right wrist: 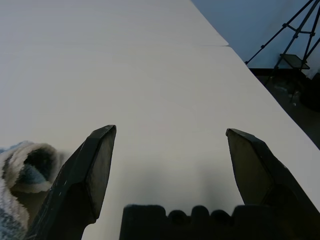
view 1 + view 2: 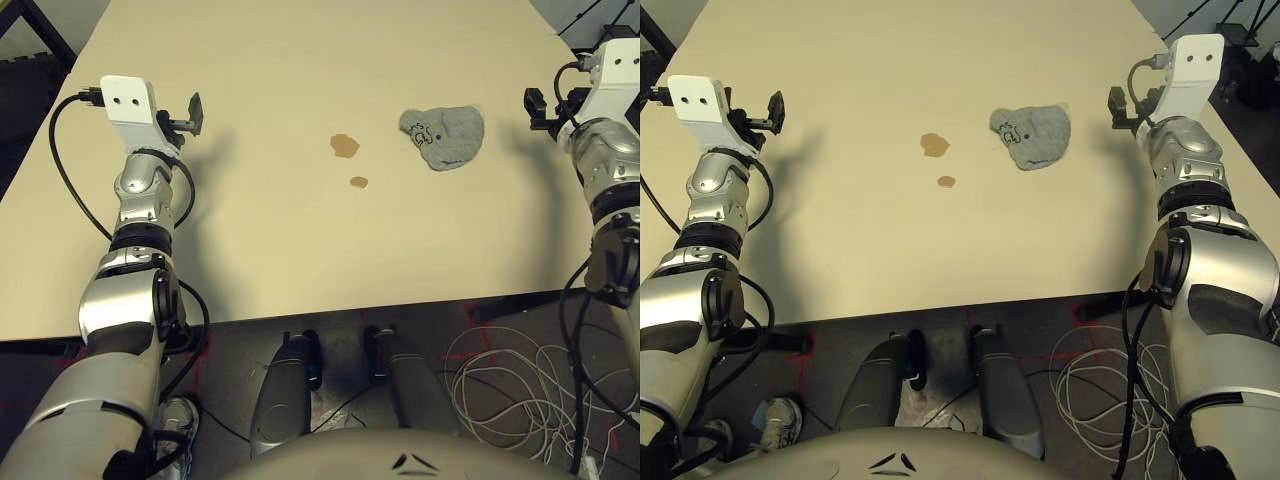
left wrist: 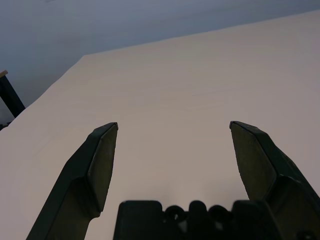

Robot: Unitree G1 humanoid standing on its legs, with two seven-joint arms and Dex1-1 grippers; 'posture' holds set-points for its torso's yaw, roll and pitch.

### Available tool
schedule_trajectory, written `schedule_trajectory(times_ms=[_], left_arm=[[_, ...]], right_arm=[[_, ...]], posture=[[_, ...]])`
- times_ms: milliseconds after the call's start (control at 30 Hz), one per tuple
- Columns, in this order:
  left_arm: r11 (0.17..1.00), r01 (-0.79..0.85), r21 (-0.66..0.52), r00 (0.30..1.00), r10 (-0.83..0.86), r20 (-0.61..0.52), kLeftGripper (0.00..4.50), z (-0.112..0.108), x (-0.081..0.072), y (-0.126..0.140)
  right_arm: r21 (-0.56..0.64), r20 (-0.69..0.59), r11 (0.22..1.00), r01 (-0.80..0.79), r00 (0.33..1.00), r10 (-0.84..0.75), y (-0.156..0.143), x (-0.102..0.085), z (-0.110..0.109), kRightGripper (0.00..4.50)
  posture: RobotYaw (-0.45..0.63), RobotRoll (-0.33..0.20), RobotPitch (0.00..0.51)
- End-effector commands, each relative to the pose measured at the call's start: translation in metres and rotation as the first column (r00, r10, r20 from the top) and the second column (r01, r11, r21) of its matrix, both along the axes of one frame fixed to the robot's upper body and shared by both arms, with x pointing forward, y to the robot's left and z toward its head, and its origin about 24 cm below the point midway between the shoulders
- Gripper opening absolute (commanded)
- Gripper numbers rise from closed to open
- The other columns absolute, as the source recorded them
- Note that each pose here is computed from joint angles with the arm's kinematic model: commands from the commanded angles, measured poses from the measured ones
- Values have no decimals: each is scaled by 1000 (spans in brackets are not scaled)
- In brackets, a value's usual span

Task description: Wipe the water off the table with a rag.

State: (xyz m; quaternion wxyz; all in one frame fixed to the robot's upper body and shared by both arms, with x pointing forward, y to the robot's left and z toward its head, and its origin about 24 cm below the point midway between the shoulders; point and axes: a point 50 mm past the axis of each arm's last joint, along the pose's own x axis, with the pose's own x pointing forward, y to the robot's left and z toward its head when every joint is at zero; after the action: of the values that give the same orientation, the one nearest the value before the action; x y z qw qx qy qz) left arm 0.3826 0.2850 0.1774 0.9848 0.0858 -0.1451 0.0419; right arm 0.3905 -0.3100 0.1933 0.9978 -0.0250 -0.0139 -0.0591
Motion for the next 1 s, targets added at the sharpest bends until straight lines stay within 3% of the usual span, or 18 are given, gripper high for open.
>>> schedule_trajectory(times_ms=[33,233,333,400,500,700,833,1000], left_arm=[[1000,-27,7,999,27,-43,4500,-8,-3,7],[1000,2,1,998,-2,-67,4500,-8,-1,7],[978,197,-70,971,-204,-127,4500,3,4,0],[929,366,-50,915,-369,-164,4500,15,3,-3],[783,622,-5,751,-598,-281,4500,30,-5,-10],[538,843,-26,475,-765,-435,4500,58,-20,-17],[451,891,-51,363,-777,-514,4500,57,-24,-24],[405,913,-53,316,-782,-538,4500,54,-26,-33]], right_arm=[[12,-8,1000,16,1000,-16,-7,-4,-6,4475],[91,-31,992,-86,996,89,1,-1,-2,4475],[253,-97,942,-220,963,251,7,0,9,4475],[289,-151,905,-311,919,364,11,-2,15,4475],[350,-217,840,-415,836,504,15,-9,24,4475],[354,-280,781,-515,738,614,32,-8,32,4475],[326,-315,775,-540,711,628,49,-1,22,4475],[319,-362,769,-554,679,639,64,3,5,4475]], posture=[[-29,0,248],[-31,0,250],[-16,0,249],[-9,0,255],[1,0,257],[26,0,272],[47,0,281],[72,0,295]])
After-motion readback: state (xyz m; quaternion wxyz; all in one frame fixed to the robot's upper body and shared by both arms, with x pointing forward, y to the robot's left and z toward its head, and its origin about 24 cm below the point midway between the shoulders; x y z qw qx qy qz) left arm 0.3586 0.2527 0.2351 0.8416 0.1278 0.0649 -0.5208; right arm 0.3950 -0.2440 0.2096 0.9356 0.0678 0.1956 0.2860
